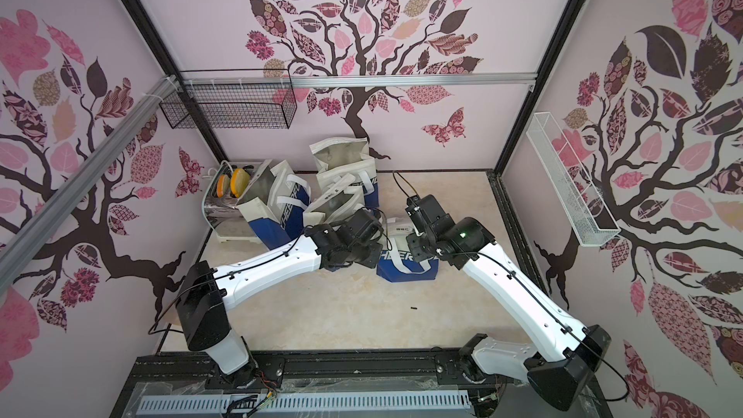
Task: Open the takeout bag
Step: Open the takeout bag at the center of the board.
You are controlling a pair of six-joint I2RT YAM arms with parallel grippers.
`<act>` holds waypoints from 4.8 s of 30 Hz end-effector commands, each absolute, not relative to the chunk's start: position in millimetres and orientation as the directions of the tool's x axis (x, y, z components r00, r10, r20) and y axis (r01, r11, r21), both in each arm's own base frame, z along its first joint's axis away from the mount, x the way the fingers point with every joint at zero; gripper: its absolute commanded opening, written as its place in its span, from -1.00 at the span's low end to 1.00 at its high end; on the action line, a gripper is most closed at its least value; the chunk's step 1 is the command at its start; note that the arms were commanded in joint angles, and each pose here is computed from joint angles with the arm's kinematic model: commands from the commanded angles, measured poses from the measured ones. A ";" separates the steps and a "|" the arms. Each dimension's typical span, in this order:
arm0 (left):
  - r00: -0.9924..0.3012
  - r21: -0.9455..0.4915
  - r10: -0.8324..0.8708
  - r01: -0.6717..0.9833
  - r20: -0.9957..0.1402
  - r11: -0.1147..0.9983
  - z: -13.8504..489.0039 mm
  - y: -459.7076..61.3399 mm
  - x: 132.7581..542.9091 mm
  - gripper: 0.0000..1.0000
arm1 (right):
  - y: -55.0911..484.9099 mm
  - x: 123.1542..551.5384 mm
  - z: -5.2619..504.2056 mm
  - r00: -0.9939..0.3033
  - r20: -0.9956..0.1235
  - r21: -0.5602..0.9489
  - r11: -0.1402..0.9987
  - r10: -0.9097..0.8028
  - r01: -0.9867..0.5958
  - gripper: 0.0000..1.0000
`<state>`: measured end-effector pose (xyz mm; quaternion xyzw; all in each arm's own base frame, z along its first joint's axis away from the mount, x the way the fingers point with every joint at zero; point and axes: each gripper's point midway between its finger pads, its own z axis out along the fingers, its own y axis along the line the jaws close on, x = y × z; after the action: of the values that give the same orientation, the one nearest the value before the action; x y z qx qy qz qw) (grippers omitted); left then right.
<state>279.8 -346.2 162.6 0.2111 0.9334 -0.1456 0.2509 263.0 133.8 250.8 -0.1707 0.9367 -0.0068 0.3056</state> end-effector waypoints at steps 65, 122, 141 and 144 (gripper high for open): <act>-0.785 -0.119 0.362 0.478 -0.503 0.870 171.2 -334.6 275.0 -1.00 | 139.1 223.2 303.8 -0.660 -0.634 -0.034 0.867 -0.403 -0.497 0.11; -0.786 0.030 0.444 0.479 -0.431 0.877 146.1 -316.5 288.2 -1.00 | 75.7 347.8 351.4 -0.640 -0.351 -0.841 0.531 -0.683 -0.106 -1.00; -0.774 0.090 0.469 0.479 -0.426 0.873 147.3 -309.7 283.8 -1.00 | 111.0 360.8 355.9 -0.573 -0.407 -0.749 0.619 -0.711 -0.235 -1.00; -0.782 0.017 0.425 0.470 -0.456 0.883 160.0 -322.9 286.2 -1.00 | 127.3 341.4 344.5 -0.608 -0.496 -0.569 0.761 -0.619 -0.310 -0.14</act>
<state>291.2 -323.7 156.5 0.2427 0.9372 -0.0430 0.2469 362.1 117.9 334.4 -0.3075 0.8298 -0.3239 0.3346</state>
